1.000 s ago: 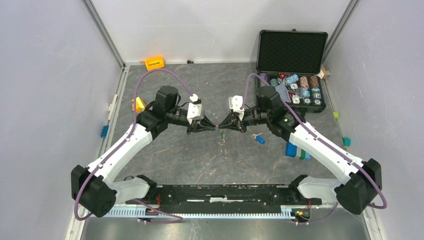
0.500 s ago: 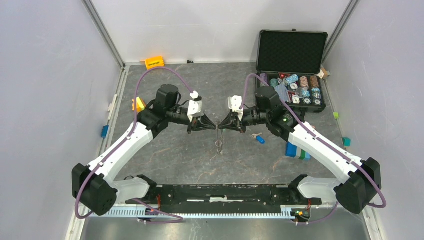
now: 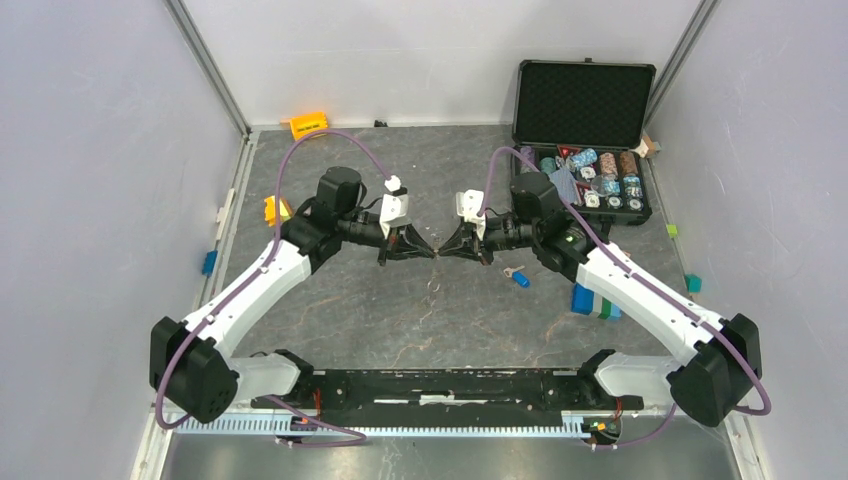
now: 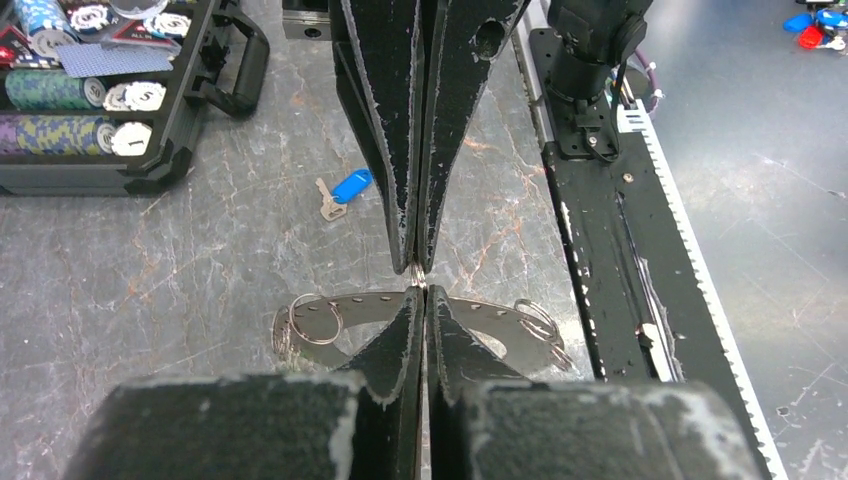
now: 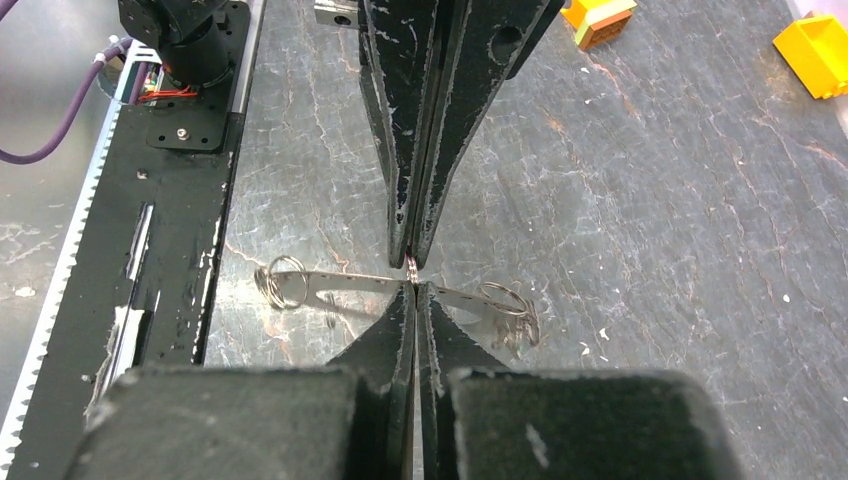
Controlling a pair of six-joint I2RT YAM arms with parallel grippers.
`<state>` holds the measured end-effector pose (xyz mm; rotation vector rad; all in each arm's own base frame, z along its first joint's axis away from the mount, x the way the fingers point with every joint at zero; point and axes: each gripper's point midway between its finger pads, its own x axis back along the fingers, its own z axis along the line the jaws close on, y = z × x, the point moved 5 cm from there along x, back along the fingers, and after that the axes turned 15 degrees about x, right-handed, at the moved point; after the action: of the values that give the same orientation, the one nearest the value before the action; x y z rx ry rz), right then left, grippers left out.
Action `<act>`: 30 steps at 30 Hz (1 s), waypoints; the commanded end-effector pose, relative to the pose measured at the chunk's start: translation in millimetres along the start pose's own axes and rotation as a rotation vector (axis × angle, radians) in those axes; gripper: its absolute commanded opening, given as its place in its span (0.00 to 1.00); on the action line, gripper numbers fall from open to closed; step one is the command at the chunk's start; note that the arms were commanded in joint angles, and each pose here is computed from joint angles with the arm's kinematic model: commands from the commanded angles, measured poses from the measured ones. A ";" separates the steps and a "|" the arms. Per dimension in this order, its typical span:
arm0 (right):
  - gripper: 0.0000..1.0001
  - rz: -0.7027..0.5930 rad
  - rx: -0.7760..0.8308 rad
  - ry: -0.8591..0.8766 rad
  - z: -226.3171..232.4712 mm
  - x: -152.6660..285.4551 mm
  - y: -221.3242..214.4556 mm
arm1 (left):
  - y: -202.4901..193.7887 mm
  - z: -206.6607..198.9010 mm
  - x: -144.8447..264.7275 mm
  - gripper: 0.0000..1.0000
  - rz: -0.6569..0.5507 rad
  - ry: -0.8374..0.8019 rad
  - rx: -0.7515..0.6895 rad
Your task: Put the keys on the keyring
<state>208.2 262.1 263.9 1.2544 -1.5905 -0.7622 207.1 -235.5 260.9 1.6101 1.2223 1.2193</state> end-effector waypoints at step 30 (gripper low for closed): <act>0.35 -0.138 0.034 0.085 21.6 6.1 1.2 | -1.9 -19.6 -1.0 0.02 -0.295 -0.147 -0.173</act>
<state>188.1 252.2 252.7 1.3505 -1.4854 -0.7606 191.1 -235.9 245.8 1.3909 1.2205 0.9970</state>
